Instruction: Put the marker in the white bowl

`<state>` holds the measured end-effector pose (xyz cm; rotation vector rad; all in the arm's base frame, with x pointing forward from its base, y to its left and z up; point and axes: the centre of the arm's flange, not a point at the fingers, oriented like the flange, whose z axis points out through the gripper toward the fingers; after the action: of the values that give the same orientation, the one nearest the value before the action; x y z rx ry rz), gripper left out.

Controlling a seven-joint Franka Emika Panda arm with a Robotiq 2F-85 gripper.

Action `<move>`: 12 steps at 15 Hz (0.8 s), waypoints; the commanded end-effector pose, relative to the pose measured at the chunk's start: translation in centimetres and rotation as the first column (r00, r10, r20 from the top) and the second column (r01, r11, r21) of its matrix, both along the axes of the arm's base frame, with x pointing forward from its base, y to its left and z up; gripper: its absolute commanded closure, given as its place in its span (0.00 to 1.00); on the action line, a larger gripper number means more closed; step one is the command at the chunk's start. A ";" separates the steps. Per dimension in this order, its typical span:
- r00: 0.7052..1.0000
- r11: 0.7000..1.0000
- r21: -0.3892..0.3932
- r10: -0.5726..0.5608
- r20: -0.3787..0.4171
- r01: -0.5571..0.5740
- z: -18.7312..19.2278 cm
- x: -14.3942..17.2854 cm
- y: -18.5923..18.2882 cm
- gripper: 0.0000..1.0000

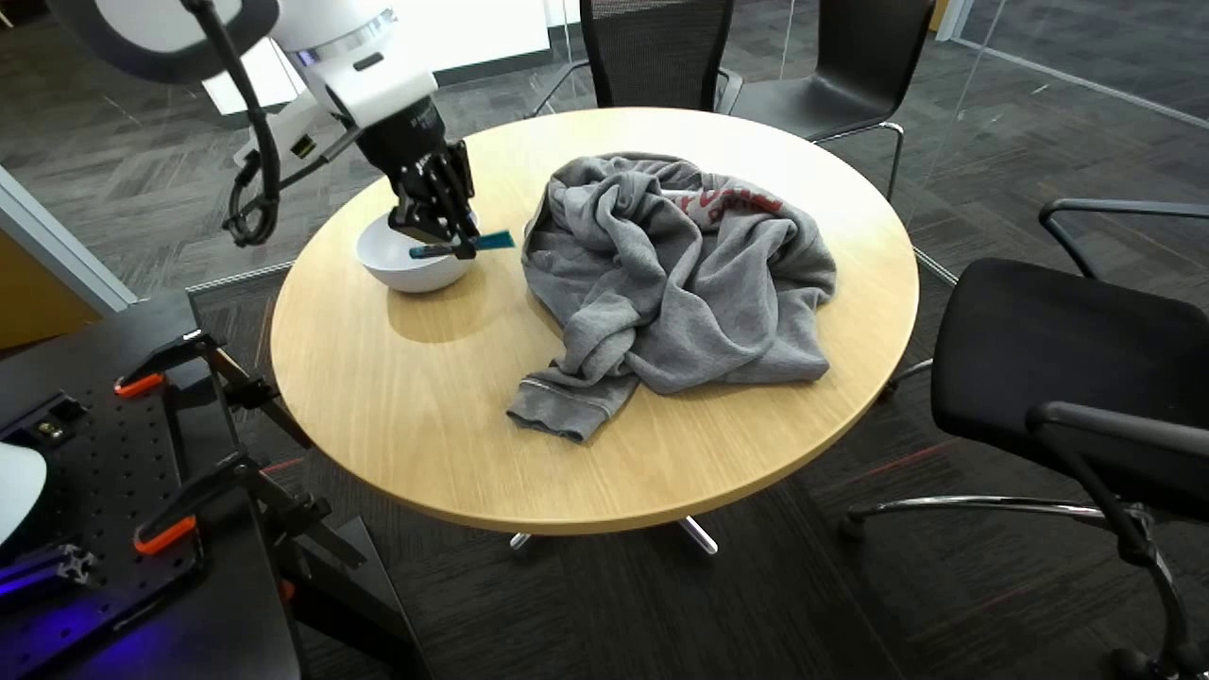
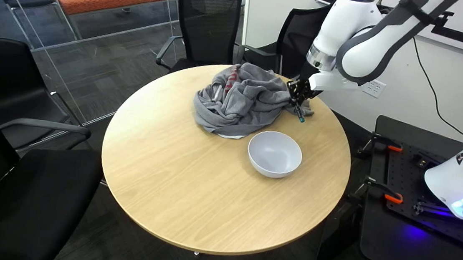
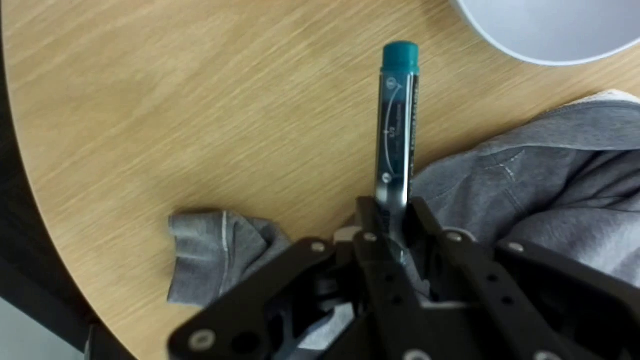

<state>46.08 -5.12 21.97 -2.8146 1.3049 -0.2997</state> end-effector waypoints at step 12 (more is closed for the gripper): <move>0.952 0.951 0.047 0.307 -0.005 -0.306 4.8 -0.1 11.2 0.95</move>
<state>46.08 5.37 26.43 -2.9059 0.8978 -0.2825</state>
